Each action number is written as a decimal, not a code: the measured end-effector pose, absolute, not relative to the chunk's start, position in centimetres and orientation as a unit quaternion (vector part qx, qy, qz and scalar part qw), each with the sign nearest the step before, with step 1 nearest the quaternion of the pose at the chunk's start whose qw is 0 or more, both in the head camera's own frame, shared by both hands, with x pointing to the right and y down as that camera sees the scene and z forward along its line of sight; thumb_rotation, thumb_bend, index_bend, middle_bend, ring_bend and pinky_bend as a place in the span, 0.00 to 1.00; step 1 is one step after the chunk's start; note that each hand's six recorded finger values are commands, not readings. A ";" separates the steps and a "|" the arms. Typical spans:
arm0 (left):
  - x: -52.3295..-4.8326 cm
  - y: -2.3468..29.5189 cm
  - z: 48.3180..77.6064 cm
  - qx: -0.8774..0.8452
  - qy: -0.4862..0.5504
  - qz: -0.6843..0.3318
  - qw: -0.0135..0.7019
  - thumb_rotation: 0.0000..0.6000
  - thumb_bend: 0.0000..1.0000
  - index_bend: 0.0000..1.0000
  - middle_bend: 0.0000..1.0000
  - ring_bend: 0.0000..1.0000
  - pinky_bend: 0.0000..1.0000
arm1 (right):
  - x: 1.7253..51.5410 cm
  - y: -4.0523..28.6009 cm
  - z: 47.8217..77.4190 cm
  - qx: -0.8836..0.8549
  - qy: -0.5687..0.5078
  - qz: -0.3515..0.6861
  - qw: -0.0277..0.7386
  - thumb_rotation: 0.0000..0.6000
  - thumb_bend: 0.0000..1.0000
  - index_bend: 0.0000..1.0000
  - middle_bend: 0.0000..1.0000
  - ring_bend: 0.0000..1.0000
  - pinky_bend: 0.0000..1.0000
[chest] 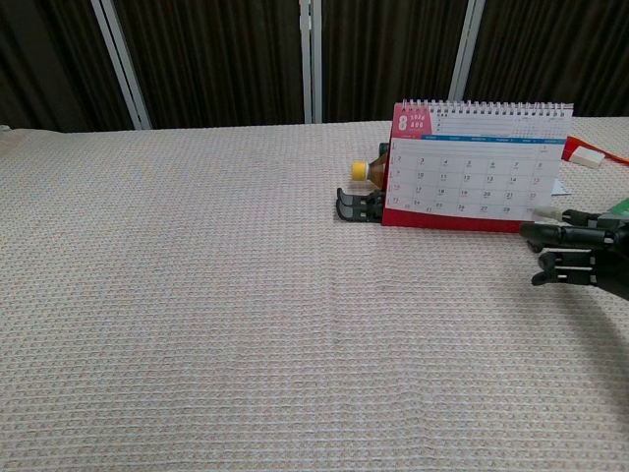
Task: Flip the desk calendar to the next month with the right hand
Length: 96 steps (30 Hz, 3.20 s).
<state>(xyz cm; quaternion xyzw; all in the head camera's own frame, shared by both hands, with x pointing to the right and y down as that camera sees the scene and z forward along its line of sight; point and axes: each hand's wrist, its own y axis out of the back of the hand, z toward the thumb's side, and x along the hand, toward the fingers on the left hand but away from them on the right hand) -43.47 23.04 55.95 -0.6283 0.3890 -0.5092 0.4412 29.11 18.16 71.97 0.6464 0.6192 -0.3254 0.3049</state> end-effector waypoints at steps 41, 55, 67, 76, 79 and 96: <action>-43.5 22.9 55.0 -0.637 0.403 -0.492 0.437 1.00 0.09 0.00 0.00 0.00 0.00 | 22.3 12.8 67.6 0.708 0.608 -0.257 0.250 1.00 0.31 0.34 0.47 0.52 0.41; -43.2 22.8 55.2 -0.636 0.402 -0.489 0.443 1.00 0.09 0.00 0.00 0.00 0.00 | 26.3 6.8 56.3 0.710 0.654 -0.253 -0.067 1.00 0.32 0.26 0.32 0.20 0.10; -43.2 22.4 56.2 -0.636 0.393 -0.501 0.437 1.00 0.09 0.00 0.00 0.00 0.00 | 29.5 2.2 61.3 0.700 0.583 -0.387 -0.139 1.00 0.22 0.20 0.24 0.10 0.04; -43.3 22.1 56.7 -0.634 0.390 -0.508 0.434 1.00 0.09 0.00 0.00 0.00 0.00 | 30.2 2.1 65.7 0.714 0.524 -0.446 -0.127 1.00 0.22 0.19 0.24 0.10 0.04; -43.4 22.1 56.7 -0.633 0.391 -0.508 0.434 1.00 0.09 0.00 0.00 0.00 0.00 | 30.3 2.5 66.5 0.718 0.514 -0.454 -0.118 1.00 0.21 0.18 0.22 0.10 0.04; -43.9 22.6 56.3 -0.631 0.394 -0.508 0.434 1.00 0.08 0.00 0.00 0.00 0.00 | 32.5 6.1 58.3 0.715 0.529 -0.369 -0.270 1.00 0.21 0.02 0.01 0.00 0.00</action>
